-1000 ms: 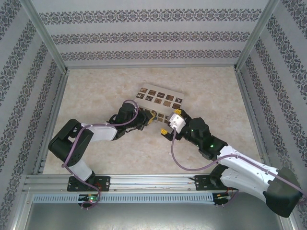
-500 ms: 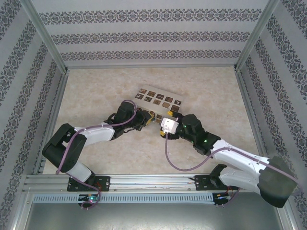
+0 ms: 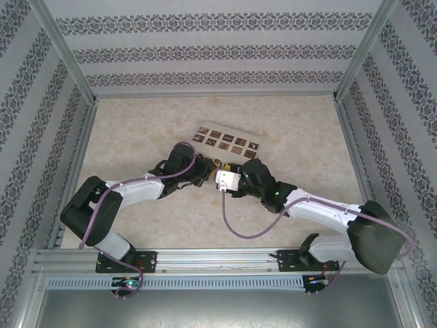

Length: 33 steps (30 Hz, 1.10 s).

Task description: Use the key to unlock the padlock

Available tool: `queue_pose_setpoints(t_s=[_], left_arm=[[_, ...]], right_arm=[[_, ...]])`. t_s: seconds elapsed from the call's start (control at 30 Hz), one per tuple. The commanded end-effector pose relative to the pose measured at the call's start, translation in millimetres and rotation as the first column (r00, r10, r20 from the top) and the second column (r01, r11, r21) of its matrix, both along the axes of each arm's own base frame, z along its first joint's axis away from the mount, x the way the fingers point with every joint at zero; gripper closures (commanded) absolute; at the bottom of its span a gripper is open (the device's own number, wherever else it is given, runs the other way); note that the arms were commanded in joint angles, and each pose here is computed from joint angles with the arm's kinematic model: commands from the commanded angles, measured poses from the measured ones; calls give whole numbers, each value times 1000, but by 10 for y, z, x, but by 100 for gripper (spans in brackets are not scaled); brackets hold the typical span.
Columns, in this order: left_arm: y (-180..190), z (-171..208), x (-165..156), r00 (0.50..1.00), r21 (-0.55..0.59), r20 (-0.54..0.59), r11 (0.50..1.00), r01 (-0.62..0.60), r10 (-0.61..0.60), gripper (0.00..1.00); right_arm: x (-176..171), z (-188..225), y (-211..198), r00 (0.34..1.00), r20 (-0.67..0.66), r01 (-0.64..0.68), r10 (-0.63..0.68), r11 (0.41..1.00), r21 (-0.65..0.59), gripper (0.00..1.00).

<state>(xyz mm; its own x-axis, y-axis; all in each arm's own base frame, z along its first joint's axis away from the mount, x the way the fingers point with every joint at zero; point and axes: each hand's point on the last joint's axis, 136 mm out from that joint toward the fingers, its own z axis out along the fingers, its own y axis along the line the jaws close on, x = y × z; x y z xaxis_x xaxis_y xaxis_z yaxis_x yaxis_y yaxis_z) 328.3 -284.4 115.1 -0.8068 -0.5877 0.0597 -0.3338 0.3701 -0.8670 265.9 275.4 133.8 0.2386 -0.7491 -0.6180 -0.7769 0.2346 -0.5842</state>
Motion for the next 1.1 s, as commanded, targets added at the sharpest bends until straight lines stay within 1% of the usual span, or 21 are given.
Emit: queue_pose_setpoints(t_s=[0.0, 0.23, 0.53, 0.9, 1.07], left_arm=[[-103, 348, 48, 997, -52, 76, 999, 14, -10, 100], [-103, 342, 47, 998, -61, 70, 998, 10, -5, 100], [-161, 335, 60, 998, -85, 64, 996, 25, -20, 100], [-168, 323, 58, 998, -87, 62, 996, 29, -23, 100], [-173, 338, 63, 998, -92, 65, 995, 29, -23, 100]], right_arm=[[78, 109, 74, 999, 46, 0, 0, 1000, -4, 56], [60, 25, 126, 999, 36, -13, 14, 1000, -26, 66], [63, -43, 163, 1000, 29, 14, -13, 999, -29, 72], [139, -62, 162, 998, 50, 47, -46, 998, -35, 76], [155, -69, 192, 998, 45, 54, -53, 998, -18, 78]])
